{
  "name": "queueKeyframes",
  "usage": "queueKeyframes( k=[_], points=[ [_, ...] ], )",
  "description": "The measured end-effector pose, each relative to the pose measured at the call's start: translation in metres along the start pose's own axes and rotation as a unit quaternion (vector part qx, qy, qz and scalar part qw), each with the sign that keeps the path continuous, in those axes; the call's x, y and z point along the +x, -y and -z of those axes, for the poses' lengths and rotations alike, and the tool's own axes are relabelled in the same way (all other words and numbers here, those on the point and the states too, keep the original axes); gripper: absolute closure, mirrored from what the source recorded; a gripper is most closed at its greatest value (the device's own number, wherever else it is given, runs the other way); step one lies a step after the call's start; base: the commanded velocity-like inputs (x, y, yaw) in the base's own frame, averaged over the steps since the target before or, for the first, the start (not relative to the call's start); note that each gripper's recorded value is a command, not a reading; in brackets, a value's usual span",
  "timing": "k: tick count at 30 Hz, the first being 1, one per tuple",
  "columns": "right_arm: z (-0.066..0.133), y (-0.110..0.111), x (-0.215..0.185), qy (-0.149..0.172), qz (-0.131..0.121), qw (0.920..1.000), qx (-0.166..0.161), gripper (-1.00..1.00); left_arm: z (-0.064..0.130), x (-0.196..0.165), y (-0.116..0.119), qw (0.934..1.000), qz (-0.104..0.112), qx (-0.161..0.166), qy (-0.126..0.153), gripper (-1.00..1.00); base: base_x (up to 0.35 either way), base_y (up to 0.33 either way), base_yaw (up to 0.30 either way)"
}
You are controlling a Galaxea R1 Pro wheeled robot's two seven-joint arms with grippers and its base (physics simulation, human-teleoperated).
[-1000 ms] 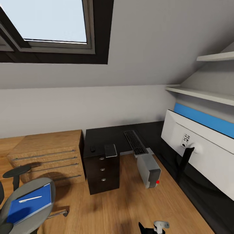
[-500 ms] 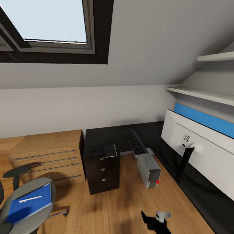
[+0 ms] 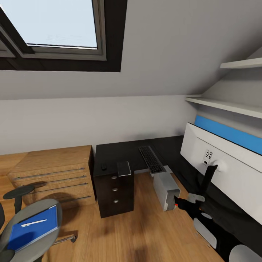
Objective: In the bedroom, organize the workspace by keeping the computer under the desk, ensuring the monitor is on the desk, placing the keyboard on the desk next to the monitor, placing the mouse on the desk next to the keyboard, moving the folder from the swivel chair onto the desk next to the mouse, stacking the notebook on top of the folder with the pen on top of the notebook, and positioning the swivel chair next to the desk.
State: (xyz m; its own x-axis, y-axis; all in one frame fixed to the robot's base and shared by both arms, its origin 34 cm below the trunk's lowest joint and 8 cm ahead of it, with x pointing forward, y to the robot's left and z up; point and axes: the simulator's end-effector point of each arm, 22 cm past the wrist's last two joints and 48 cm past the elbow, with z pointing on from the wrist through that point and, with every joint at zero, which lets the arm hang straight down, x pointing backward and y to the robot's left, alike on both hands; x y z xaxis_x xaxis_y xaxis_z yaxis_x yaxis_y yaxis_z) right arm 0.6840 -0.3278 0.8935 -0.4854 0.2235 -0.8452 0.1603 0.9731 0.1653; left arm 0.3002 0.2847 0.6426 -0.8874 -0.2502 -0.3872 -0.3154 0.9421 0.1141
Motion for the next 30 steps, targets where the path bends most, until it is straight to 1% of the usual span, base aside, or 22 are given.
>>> queueKeyframes(
  k=[3,8,18,30],
  points=[
    [0.004,0.000,-0.023,0.008,0.007,0.9999,-0.010,-1.00,0.000,0.000,-0.001,1.0000,0.002,-0.001,0.002,-1.00,0.000,0.000,0.000],
    [0.006,0.002,-0.032,0.012,0.011,0.9998,-0.013,-1.00,0.000,-0.001,-0.002,1.0000,0.004,-0.002,0.003,-1.00,0.000,0.000,0.000],
    [0.006,0.004,-0.036,0.014,0.013,0.9997,-0.011,-1.00,0.000,-0.002,-0.002,1.0000,0.002,-0.002,0.004,-1.00,0.000,0.000,-0.010],
    [0.009,0.003,-0.040,0.020,0.016,0.9996,-0.013,-1.00,0.000,-0.007,-0.001,0.9999,0.001,0.000,0.011,-1.00,0.000,0.000,-0.120]
  ],
)
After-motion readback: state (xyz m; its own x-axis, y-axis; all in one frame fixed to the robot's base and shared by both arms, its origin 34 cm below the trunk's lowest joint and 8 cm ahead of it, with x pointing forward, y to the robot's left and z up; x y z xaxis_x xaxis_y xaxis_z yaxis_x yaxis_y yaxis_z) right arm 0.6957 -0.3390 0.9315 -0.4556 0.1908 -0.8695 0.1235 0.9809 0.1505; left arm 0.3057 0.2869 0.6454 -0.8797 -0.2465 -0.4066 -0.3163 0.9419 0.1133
